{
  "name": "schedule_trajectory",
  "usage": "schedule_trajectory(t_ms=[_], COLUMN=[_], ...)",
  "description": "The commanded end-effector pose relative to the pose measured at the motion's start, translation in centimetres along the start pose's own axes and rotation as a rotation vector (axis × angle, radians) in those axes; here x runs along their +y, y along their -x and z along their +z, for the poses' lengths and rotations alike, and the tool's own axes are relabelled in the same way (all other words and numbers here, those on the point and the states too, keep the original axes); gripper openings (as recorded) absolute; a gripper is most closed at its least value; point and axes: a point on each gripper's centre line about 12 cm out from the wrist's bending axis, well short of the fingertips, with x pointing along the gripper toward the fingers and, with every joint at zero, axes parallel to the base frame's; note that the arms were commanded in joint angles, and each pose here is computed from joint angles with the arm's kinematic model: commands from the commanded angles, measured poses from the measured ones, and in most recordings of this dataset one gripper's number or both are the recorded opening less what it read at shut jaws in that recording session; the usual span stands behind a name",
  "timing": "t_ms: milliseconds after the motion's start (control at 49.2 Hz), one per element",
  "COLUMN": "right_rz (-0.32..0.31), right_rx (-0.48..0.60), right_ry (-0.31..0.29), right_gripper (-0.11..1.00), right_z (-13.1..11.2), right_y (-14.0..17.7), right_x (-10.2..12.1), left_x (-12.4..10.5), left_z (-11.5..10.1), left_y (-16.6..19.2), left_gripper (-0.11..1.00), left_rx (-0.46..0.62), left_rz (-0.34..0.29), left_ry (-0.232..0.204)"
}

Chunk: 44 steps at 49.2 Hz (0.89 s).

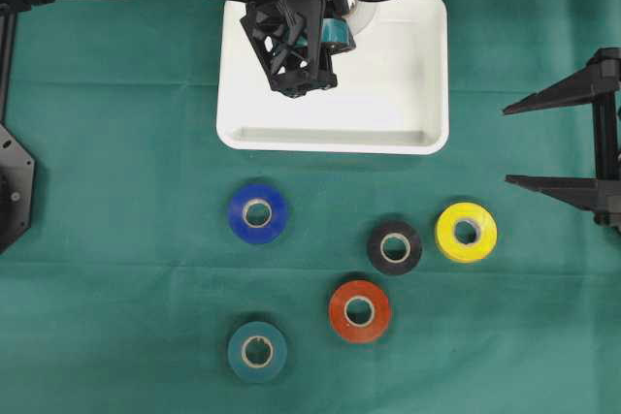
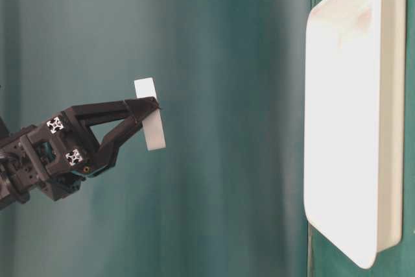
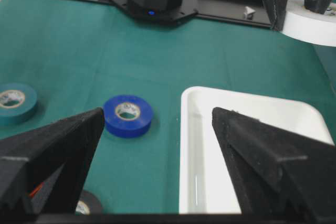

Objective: Pick up the tape from a random location and place it into the white case.
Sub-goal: 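Carry the white roll with the left gripper over the white tray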

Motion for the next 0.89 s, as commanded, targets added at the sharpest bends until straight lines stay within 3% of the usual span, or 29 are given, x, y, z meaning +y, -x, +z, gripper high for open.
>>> schedule_trajectory(t_ms=[0, 407, 874], right_rz=[-0.001, -0.001, -0.001], right_rx=[-0.023, -0.023, -0.015], right_ry=[0.003, 0.001, 0.003], right_gripper=[0.91, 0.91, 0.91], right_z=[1.0, 1.0, 1.0], right_y=[-0.2, -0.2, -0.2], right_x=[0.0, 0.0, 0.0], left_x=[0.2, 0.2, 0.5], left_z=[0.7, 0.4, -2.3], left_y=[1.9, 1.3, -6.4], left_gripper=[0.24, 0.24, 0.24], left_rx=[-0.05, -0.038, 0.044], left_rz=[0.01, 0.008, 0.005], left_ry=[0.002, 0.001, 0.012])
